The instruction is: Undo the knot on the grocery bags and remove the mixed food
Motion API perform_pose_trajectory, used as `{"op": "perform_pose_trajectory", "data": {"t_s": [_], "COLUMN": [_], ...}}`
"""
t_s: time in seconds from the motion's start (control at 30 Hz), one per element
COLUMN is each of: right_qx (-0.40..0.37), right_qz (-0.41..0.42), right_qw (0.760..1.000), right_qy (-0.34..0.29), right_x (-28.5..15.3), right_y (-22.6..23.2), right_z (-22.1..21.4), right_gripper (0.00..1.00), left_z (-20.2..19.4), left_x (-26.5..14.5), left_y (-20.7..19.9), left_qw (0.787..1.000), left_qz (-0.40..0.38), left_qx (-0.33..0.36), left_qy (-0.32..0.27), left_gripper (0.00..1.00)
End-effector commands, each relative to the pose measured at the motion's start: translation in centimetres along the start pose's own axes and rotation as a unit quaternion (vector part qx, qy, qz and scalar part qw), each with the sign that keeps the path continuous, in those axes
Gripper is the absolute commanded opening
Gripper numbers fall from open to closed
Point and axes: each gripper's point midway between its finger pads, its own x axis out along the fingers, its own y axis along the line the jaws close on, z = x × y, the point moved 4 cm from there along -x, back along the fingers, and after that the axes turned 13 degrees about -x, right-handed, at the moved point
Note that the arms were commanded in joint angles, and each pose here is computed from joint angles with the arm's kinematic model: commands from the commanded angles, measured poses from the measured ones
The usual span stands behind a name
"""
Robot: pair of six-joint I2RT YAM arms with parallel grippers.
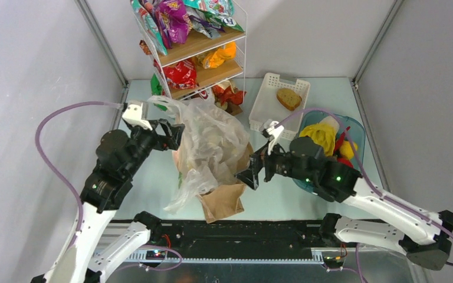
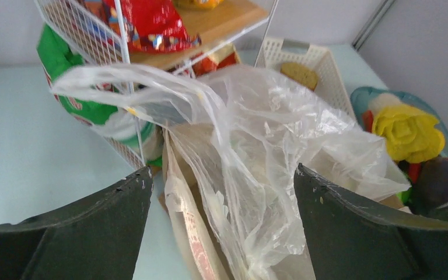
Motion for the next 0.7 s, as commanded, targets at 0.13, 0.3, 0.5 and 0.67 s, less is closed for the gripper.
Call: {"op": "perform_pose_trajectory", "data": {"t_s": [0.13,0.3,0.5,0.67], "right_qx": [-0.052,-0.099,-0.142,-0.155], "right_qz": [-0.027,-0.06,-0.073,-0.052], "right_qw": [0.993,0.988,0.984,0.986], "right_qy": [-0.104,-0.106,-0.082,-0.032], "right_x": [-2.4,0.9,7.3,13.3], "right_y": [-0.5,-2.2,-3.7,-4.2], "right_z": [7.0,10.3,12.2,8.8], "right_gripper": [0.99,0.99,0.99,0.98], "left_z": [-4.8,-4.9,-4.7,-4.9], "left_x": [1.9,1.3,0.1,-0.8], "left_y": [3.0,3.5,3.7,4.8], "left_qw": [0.993,0.993,0.994,0.993], "left_qz": [0.084,0.092,0.09,0.111], "left_qx": [-0.024,-0.023,-0.029,-0.031], "left_qy": [0.08,0.071,0.054,0.04], "left_gripper": [0.87,0.86,0.93,0.96]}}
